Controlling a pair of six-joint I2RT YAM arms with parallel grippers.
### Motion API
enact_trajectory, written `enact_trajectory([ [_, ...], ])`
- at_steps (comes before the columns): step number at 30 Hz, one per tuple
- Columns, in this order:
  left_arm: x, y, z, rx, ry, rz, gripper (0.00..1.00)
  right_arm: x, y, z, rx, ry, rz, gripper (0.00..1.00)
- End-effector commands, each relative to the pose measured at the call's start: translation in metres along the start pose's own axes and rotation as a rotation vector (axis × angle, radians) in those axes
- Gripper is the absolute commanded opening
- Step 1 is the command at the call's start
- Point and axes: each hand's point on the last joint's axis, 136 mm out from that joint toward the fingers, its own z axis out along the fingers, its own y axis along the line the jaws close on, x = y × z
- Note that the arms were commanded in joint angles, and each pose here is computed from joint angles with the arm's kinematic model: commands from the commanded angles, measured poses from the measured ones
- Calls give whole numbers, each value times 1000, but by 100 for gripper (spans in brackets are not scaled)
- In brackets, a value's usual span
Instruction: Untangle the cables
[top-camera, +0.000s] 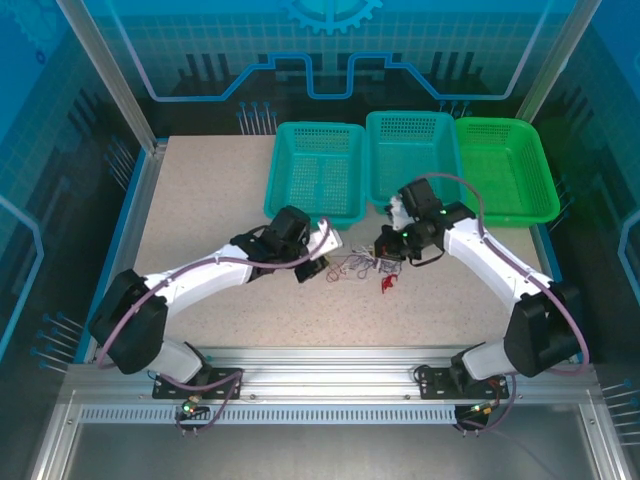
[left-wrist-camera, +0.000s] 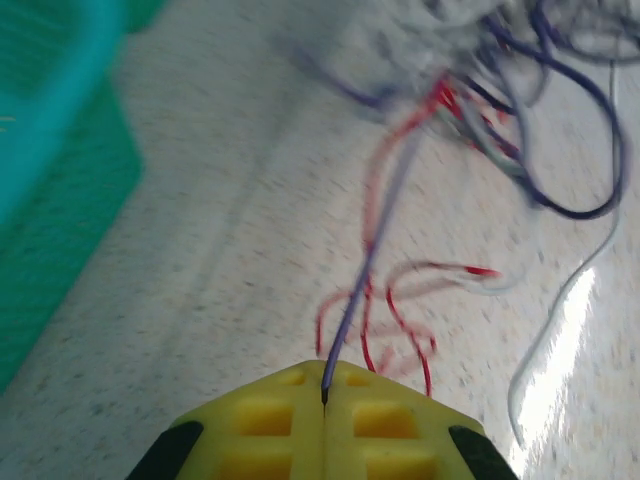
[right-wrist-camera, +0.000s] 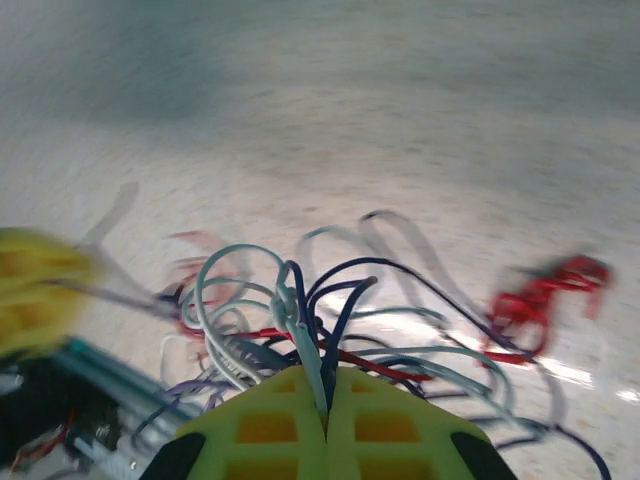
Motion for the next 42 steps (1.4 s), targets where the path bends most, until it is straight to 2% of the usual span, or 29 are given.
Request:
enact_trajectory([
  [1, -23, 53, -40, -196, -118, -411, 0, 4, -80, -6, 169, -56, 347, 5],
  [4, -22, 69, -58, -253, -161, -599, 0, 15, -131, -15, 286, -85, 531, 5],
  [6, -21, 66, -61, -238, -182, -636, 0, 17, -152, -24, 363, -106, 569, 5],
  [10, -9, 62, -55, -226, -169, -690, 0, 20, -165, -27, 427, -134, 589, 10],
  [14, 2, 60, -50, -230, -155, -741, 0, 37, -171, -13, 443, -101, 604, 10],
  [17, 8, 77, -69, -324, -189, -791, 0, 52, -199, -32, 585, -128, 668, 7],
  [20, 13, 105, -107, -421, -272, -891, 0, 58, -223, -55, 639, -224, 773, 10],
  [23, 17, 121, -137, -474, -324, -965, 0, 51, -230, -64, 631, -306, 825, 11],
  [27, 13, 119, -151, -468, -329, -984, 0, 39, -220, -48, 556, -291, 804, 11],
  [33, 16, 126, -177, -549, -319, -1005, 0, 49, -243, -58, 679, -277, 840, 11],
  [35, 27, 134, -192, -620, -296, -1044, 0, 57, -256, -66, 702, -287, 920, 10],
  [39, 77, 147, -223, -805, -186, -1207, 0, 60, -272, -78, 694, -320, 1012, 10],
  [40, 80, 148, -223, -803, -182, -1209, 0, 51, -269, -78, 668, -340, 976, 10],
  [42, 69, 142, -210, -700, -216, -1176, 0, 32, -255, -72, 608, -358, 884, 11],
])
